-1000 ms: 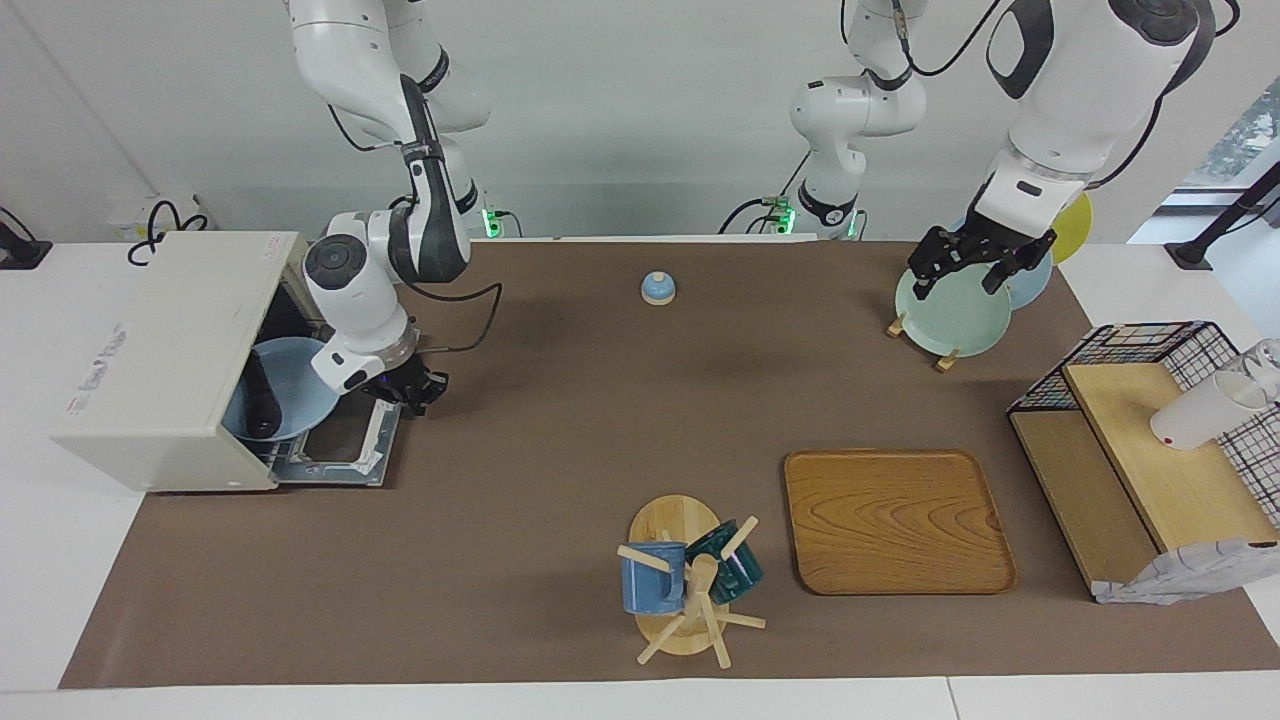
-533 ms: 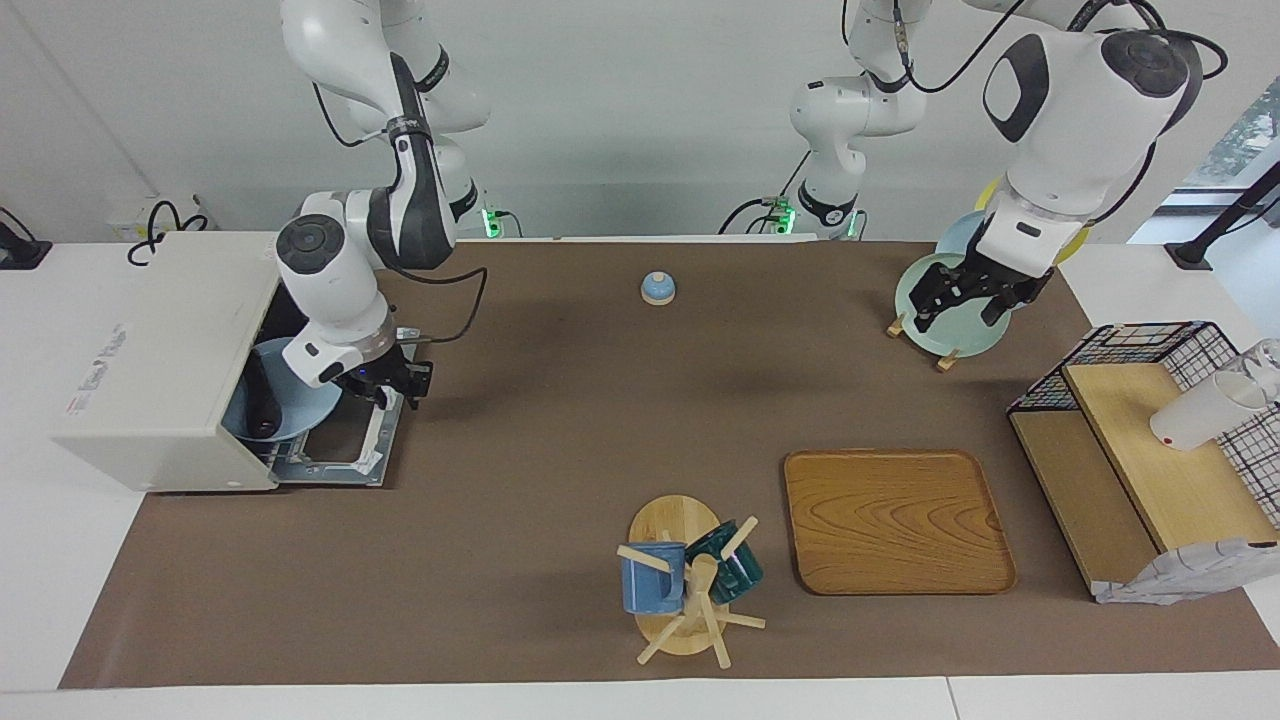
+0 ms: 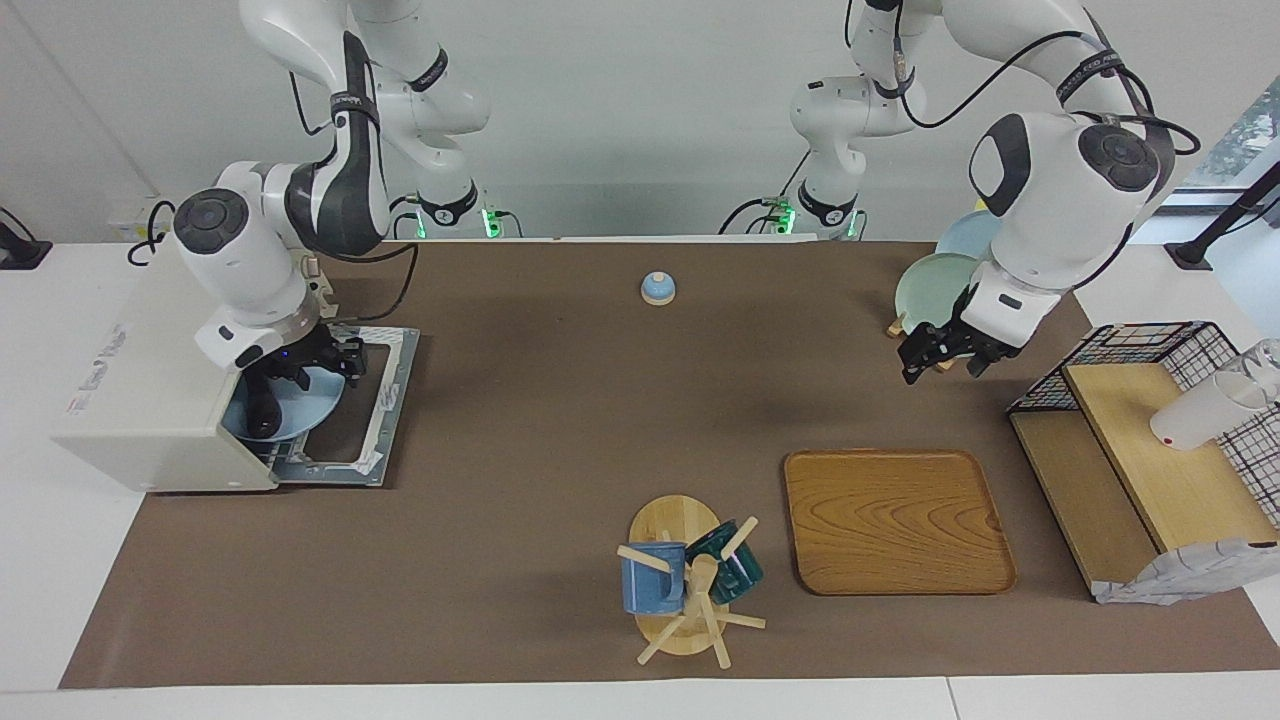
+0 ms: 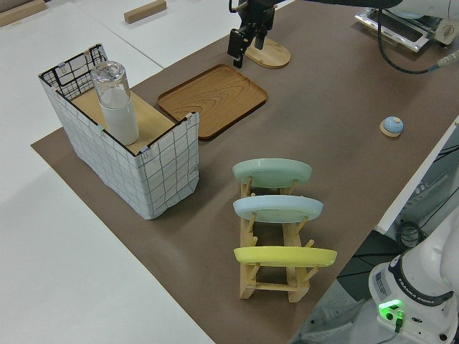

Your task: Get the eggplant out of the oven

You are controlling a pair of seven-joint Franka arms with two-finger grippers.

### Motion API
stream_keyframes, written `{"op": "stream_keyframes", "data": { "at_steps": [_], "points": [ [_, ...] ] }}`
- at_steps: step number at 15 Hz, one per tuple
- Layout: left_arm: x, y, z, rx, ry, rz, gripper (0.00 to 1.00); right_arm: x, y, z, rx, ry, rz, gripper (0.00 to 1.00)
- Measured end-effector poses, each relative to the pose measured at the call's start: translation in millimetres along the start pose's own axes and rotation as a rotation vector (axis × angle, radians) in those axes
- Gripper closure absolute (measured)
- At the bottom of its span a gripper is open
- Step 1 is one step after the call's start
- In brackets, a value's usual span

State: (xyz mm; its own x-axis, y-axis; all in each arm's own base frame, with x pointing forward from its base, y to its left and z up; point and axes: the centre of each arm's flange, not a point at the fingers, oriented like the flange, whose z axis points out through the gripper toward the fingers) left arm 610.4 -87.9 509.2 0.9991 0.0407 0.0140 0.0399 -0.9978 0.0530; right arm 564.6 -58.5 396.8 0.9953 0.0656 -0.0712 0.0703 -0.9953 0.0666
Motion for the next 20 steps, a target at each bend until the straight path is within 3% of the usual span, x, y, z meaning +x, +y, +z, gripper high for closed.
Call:
{"op": "stream_keyframes", "data": {
  "at_steps": [6, 7, 11, 15, 20],
  "points": [
    [0, 0, 0, -0.003, 0.0, 0.0, 0.0, -5, -13, 28, -0.002, 0.049, -0.022, 0.42],
    [0, 0, 0, -0.003, 0.0, 0.0, 0.0, -7, -14, 31, -0.002, 0.056, -0.022, 0.48],
    [0, 0, 0, -0.003, 0.001, 0.0, 0.0, -16, -15, 35, -0.002, 0.05, -0.082, 0.91],
    [0, 0, 0, -0.003, 0.001, 0.0, 0.0, -17, -28, 22, -0.02, 0.043, -0.158, 0.93],
    [0, 1, -1, -0.004, 0.002, 0.001, 0.0, -4, -123, -19, -0.034, 0.013, -0.209, 0.97]
  ]
}}
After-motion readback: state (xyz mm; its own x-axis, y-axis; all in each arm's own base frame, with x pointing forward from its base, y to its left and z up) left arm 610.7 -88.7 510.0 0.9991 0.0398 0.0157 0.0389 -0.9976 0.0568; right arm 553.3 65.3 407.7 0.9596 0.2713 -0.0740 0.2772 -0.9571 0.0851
